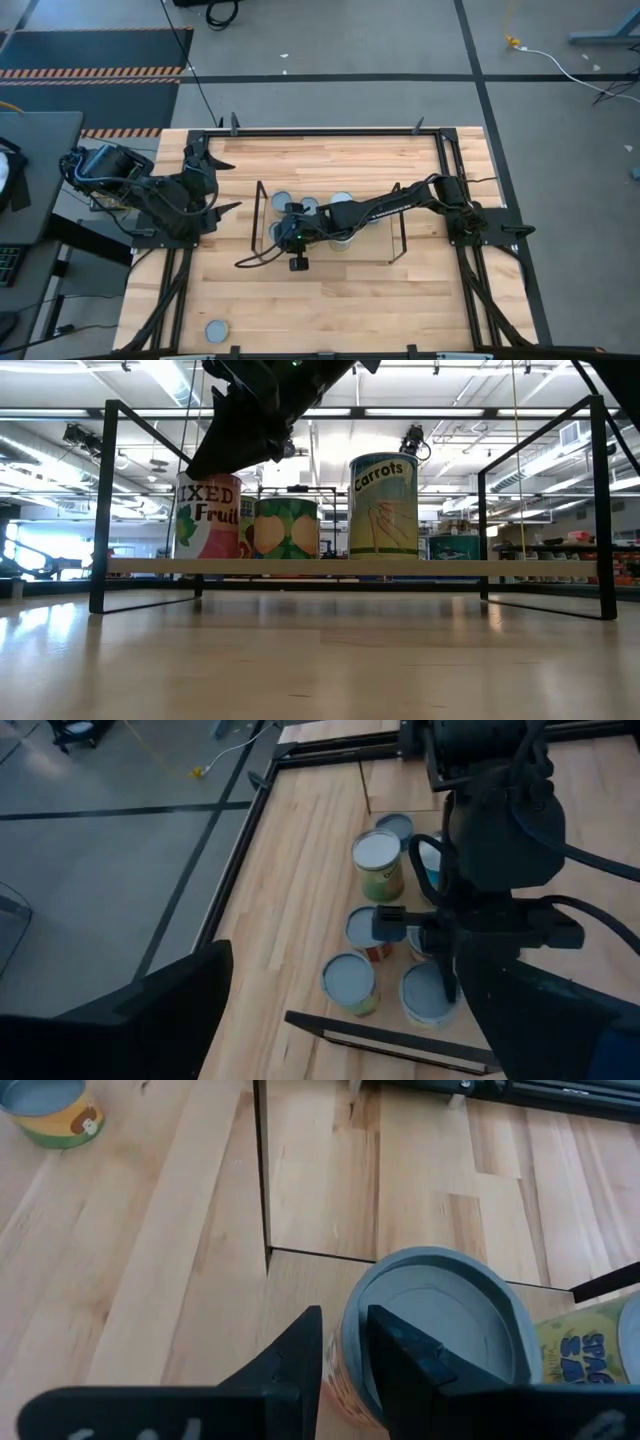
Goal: Pick and place cans onto a shelf
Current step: Put the white can on the shelf aligned with the green can, then put the yellow can on the shelf aligned with the blue tuna can
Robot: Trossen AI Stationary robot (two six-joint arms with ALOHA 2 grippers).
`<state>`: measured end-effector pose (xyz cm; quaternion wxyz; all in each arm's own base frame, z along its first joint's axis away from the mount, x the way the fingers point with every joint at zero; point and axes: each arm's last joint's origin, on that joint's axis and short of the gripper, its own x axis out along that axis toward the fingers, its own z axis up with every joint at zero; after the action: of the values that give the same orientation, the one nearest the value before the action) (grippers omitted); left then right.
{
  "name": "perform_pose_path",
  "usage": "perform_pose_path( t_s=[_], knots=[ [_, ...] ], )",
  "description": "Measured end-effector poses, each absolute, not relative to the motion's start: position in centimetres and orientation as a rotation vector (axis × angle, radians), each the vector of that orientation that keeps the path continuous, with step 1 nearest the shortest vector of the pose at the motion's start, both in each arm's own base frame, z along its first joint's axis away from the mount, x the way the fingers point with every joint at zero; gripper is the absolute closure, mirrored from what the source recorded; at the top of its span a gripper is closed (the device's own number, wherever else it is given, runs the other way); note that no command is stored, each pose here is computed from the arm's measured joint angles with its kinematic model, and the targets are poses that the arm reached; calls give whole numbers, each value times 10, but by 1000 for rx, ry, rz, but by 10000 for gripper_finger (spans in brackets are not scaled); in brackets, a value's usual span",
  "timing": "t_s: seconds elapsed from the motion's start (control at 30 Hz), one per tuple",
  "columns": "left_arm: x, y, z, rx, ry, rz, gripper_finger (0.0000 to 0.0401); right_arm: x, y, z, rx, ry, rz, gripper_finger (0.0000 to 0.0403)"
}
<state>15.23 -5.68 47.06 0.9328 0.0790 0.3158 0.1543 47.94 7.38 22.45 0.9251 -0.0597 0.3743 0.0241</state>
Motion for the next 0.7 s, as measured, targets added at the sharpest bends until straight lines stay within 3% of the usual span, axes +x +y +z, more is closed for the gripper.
perform_pose_path(
  t_s=[0.3,0.53,0.7],
  knots=[
    [152,-59,469,130,678,270,14,473,75,234,-154,772,-6,311],
    [137,-71,452,17,811,223,14,457,93,276,-167,663,40,311],
    [131,-95,421,-114,957,157,14,436,117,312,-197,568,80,311]
  ],
)
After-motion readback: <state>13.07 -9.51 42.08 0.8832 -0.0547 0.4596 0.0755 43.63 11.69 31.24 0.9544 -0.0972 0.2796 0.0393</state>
